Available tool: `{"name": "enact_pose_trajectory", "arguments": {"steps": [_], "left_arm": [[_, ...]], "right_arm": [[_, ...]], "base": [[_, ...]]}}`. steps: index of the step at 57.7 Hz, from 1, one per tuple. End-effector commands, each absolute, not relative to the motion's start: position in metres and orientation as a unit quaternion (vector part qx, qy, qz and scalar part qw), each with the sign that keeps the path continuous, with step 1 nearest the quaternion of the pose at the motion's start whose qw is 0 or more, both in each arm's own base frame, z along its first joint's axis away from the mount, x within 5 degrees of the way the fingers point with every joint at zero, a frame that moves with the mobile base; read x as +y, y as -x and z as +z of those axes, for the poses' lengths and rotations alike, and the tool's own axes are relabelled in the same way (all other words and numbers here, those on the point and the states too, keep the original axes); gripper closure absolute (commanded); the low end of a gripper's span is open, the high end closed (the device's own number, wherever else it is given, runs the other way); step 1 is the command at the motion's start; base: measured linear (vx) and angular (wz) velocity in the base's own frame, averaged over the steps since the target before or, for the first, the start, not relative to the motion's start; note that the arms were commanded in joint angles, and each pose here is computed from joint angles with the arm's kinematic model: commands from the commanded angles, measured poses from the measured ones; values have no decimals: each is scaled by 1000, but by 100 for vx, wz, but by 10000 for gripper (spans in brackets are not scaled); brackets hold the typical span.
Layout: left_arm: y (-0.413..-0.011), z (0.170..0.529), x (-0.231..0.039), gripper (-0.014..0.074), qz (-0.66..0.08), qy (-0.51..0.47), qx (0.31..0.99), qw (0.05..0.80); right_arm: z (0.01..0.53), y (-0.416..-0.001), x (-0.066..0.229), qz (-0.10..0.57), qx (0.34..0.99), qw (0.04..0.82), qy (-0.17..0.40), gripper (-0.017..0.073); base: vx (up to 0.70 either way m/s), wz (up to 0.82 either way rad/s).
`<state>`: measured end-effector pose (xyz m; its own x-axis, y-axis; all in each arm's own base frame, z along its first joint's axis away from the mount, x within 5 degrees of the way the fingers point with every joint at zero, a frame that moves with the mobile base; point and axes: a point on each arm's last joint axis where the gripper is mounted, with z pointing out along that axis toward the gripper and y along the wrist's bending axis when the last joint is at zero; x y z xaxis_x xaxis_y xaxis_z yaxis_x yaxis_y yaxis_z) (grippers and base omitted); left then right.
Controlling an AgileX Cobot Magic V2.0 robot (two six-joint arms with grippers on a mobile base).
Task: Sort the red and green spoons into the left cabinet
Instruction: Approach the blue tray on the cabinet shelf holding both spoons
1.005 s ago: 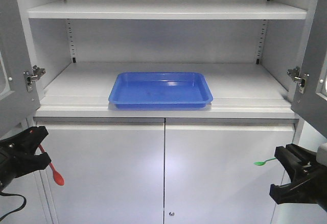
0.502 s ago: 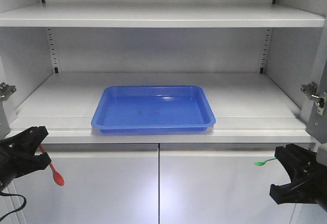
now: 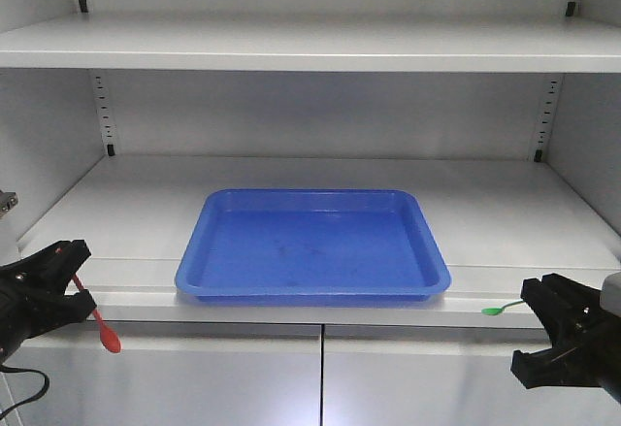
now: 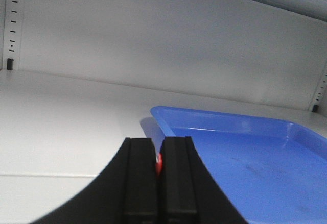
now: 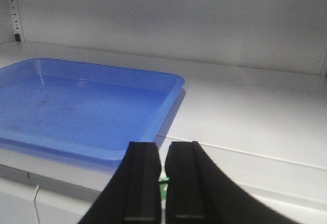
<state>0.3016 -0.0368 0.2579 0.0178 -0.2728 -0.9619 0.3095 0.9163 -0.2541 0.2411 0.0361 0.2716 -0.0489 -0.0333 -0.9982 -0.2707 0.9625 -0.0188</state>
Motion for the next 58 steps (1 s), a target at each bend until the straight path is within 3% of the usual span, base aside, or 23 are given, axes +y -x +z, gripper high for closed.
{"name": "enact_pose_trajectory", "arguments": {"steps": [1, 58], "left_arm": [[-299, 282, -37, 600, -220, -14, 619, 754], [-299, 282, -37, 600, -220, -14, 619, 754]], "right_arm": [[292, -241, 37, 96, 675, 724, 106, 568], [292, -241, 37, 96, 675, 724, 106, 568]], "base": [[14, 4], [6, 1]]}}
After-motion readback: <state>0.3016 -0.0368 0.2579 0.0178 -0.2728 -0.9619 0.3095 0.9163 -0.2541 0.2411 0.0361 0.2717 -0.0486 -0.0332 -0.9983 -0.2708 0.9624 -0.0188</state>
